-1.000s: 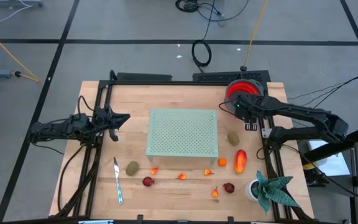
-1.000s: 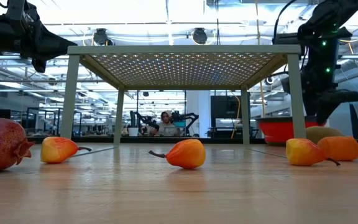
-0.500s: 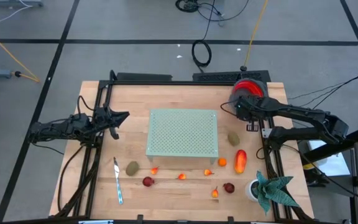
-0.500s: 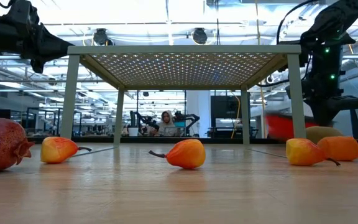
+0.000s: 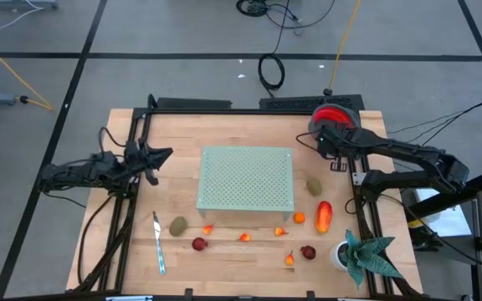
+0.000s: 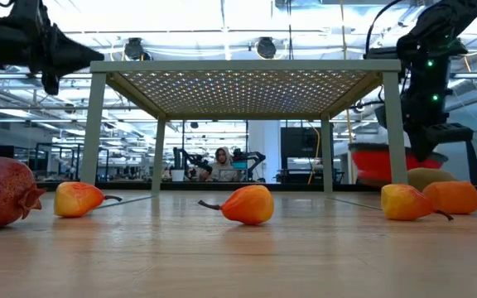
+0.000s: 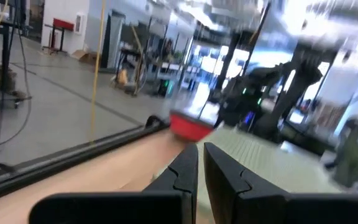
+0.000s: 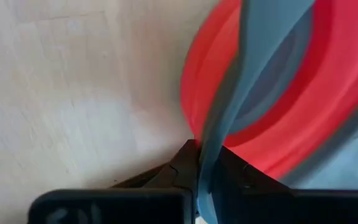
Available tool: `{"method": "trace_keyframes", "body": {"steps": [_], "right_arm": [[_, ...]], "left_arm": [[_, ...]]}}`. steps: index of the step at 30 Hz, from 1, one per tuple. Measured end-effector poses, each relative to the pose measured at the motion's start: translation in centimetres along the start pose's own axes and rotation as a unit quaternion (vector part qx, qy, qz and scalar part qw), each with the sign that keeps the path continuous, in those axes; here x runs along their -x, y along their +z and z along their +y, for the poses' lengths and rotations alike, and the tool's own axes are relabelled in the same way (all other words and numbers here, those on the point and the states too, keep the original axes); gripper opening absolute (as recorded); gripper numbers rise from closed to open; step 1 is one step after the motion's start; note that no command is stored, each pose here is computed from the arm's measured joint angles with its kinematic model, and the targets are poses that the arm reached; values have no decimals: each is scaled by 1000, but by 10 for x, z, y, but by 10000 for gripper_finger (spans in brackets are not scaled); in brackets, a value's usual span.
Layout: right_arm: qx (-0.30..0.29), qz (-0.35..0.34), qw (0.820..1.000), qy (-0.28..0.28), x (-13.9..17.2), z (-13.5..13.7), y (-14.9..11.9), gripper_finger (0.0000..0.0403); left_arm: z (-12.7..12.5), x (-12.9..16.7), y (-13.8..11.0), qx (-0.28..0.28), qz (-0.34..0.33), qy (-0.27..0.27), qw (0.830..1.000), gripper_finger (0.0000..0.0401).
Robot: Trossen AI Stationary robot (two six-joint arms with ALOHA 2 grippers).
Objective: Pick & Place Fruit
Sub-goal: Put the strainer on the shelf
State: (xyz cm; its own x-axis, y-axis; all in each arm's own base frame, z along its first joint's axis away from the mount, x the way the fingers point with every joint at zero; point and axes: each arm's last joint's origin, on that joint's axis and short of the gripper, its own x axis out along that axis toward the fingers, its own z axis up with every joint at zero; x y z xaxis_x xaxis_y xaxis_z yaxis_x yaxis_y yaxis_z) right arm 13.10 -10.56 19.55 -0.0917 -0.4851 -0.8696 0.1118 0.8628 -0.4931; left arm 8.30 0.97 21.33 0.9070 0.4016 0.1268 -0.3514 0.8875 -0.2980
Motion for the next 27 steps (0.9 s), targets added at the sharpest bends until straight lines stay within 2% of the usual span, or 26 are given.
{"method": "trace_keyframes", "body": {"steps": [6, 12, 18, 27], "right_arm": [[6, -32, 999, -34, 22, -17, 11, 13], [81, -52, 989, -108, 52, -27, 25, 13], [173, -83, 967, -167, 86, -32, 37, 13], [250, -136, 924, -256, 138, -37, 53, 13]], "left_arm": [[-3, 1, 16, 37, -77, -19, 996, 26], [-4, 3, 25, 37, -123, -21, 992, 26], [-3, 4, 28, 72, -139, 5, 988, 26], [-4, -4, 25, 123, -129, 31, 984, 26]]}}
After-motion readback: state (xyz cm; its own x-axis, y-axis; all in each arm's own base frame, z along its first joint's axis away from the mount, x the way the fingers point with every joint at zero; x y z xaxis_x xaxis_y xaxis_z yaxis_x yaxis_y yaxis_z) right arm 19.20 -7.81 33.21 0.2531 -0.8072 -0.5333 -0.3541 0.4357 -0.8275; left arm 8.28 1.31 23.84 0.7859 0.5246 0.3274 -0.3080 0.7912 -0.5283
